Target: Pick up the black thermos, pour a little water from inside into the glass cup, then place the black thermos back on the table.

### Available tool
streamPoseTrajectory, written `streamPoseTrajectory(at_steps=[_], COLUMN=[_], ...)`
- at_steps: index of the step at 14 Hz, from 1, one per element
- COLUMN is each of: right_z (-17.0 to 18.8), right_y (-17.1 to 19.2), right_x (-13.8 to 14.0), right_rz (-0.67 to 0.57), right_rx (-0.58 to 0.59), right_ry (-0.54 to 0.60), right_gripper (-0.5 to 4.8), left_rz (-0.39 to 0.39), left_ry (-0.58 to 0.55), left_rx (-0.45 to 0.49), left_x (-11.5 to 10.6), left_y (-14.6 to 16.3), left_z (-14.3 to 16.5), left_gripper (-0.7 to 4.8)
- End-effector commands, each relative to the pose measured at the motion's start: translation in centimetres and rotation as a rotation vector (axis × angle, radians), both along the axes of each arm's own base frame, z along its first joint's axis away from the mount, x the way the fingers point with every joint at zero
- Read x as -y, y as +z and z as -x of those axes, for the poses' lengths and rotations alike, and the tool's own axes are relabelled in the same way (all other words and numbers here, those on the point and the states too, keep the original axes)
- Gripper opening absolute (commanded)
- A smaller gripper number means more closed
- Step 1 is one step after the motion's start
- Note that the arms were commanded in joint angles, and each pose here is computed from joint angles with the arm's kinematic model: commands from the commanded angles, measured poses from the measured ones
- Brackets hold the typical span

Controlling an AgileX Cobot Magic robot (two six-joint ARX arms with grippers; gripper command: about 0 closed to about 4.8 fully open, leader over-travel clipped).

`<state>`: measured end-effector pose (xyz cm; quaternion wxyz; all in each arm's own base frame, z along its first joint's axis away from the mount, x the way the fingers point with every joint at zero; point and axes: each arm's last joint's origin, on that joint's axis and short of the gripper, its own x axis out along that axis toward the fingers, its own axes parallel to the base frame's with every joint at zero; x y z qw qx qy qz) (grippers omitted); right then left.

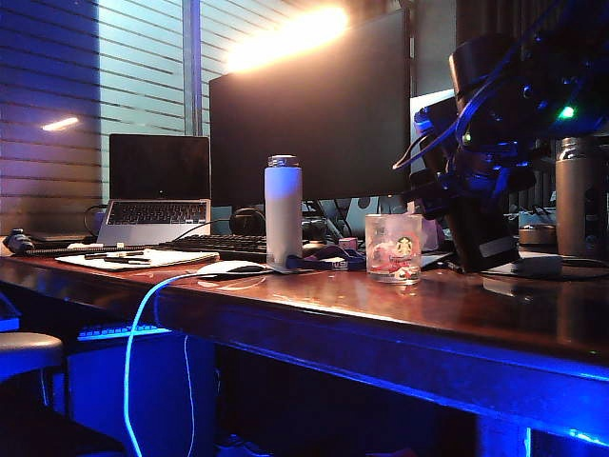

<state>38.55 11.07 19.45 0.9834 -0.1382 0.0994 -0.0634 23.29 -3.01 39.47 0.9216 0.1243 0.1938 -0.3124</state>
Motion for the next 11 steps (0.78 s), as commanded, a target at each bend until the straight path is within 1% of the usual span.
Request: streamPoseTrajectory(at_steps=[1, 5, 11], right_z=[-1.1, -2.2, -3.1], right_y=[1.9, 2.1, 1.3], right_x=[0.2, 0.3, 0.1], right_rz=[-0.019, 0.034, 0.139], right_rx=[0.109, 0.104, 0.063], right_ry=[-0.016, -0.005, 0.007], right_gripper=[-0.02, -0.02, -0.02], left_rz=[0.001, 0.001, 0.001], left_ry=[-0.004, -0.004, -0.005], left_rx=[0.006, 0.006, 0.006], left_x=[0.0, 0.0, 0.1], left_y=[0.2, 0.2, 0.2], left_z=[0.1, 0.1, 0.1], left_gripper=[0.23, 0.22, 0.23])
